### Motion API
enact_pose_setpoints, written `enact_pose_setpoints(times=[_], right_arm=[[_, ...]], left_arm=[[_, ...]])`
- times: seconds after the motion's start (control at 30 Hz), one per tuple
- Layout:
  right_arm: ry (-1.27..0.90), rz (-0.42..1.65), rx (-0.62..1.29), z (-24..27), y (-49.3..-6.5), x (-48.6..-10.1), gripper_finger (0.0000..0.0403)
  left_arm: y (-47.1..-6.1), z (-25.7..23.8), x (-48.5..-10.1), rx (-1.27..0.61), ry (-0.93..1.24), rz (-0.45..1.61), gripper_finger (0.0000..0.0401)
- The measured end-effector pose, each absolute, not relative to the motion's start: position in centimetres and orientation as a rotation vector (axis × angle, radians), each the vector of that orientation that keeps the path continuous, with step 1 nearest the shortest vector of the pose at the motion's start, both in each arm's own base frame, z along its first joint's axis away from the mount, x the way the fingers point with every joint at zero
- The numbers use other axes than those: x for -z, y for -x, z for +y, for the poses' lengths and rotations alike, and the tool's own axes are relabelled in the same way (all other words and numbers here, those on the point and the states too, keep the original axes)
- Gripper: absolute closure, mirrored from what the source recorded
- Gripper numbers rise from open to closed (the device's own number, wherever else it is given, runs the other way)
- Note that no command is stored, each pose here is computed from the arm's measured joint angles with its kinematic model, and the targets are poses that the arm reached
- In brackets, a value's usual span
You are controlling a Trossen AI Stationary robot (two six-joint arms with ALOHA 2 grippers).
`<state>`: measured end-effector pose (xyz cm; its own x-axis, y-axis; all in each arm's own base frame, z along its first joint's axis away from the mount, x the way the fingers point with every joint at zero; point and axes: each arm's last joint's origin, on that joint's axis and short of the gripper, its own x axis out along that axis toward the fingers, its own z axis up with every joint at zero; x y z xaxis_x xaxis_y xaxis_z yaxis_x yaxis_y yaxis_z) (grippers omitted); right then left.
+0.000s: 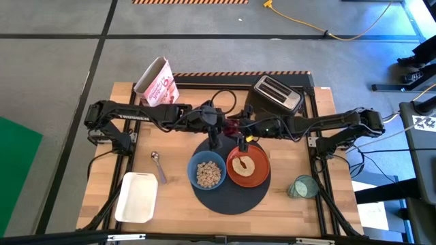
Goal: Arrange a breakfast setting
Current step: Put the apple on the orange plate
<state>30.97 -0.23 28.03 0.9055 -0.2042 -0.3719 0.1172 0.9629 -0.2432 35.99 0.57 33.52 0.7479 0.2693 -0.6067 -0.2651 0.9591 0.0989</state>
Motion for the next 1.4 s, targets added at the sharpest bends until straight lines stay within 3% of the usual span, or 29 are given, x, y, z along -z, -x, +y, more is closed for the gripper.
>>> enact_pose_setpoints(times=[0.17,0.3,0.67,1.1,1.4], right_arm=[[0.171,0.409,0.178,-0.2,-30.9,-28.0,0.0103],[0.099,0.432,0.178,-0.2,-30.7,-27.8,0.0130],[0.023,0.246,0.174,-0.1,-27.6,-23.3,0.0111],[-0.050,0.195,0.037,0.4,-22.5,-18.8,0.0115],[-0.162,0.256,-0.024,0.6,-19.5,-14.7,0.0113]], left_arm=[[-36.0,0.6,-33.5,-0.297,-0.009,0.664,0.0382],[-35.5,0.7,-34.0,-0.329,-0.047,0.667,0.0351],[-31.3,-1.2,-36.2,-0.343,-0.127,0.584,0.0272],[-28.6,-3.1,-31.1,-0.353,-0.070,0.489,0.0269],[-28.5,-3.0,-30.6,-0.378,-0.063,0.466,0.0269]])
